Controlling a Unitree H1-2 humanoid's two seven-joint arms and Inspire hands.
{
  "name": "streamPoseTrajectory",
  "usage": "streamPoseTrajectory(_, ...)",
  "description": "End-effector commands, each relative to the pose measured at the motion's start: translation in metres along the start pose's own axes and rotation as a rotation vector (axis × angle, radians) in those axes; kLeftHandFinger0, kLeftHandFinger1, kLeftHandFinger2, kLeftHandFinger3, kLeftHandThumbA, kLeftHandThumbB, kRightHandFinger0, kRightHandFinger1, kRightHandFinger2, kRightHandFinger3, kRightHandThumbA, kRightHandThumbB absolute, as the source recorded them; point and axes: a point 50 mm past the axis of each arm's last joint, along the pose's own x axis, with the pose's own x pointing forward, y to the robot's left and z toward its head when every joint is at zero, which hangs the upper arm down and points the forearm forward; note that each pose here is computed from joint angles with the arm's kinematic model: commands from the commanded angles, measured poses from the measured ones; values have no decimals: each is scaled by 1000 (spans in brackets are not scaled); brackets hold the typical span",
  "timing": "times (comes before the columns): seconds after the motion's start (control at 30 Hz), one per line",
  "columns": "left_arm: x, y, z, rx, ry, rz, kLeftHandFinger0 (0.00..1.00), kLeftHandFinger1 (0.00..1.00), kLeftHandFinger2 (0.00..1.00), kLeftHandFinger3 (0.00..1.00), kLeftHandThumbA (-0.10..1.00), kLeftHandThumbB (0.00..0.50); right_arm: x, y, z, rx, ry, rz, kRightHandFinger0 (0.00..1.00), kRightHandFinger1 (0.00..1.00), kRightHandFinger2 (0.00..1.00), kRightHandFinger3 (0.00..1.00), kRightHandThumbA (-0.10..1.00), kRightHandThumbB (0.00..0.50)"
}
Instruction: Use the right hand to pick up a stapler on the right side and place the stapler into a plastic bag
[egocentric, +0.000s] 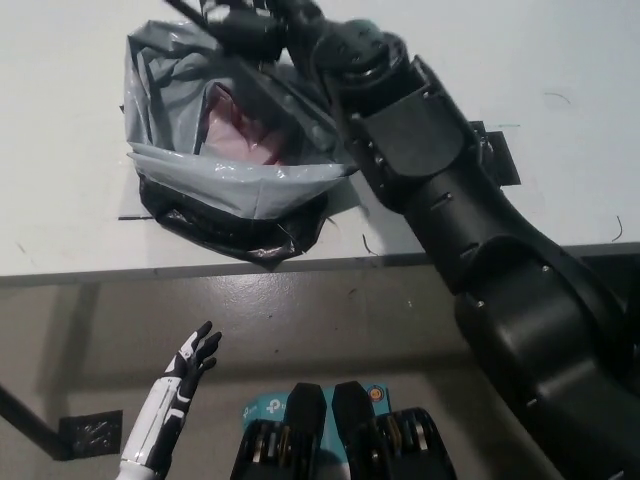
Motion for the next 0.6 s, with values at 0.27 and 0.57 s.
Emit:
streamPoseTrajectory(0.27,6,-1,11,-5,-74,-52,1000,1000,1000,1000,1000,500,6,-3,29,-369,-213,-173,0,216,533,434,65,148)
streamPoseTrajectory(0.57,10,-4,21,3,-74,-85,1000,1000,1000,1000,1000,500,7,15,14,-499,-244,-159,0,225,577,464,129,149)
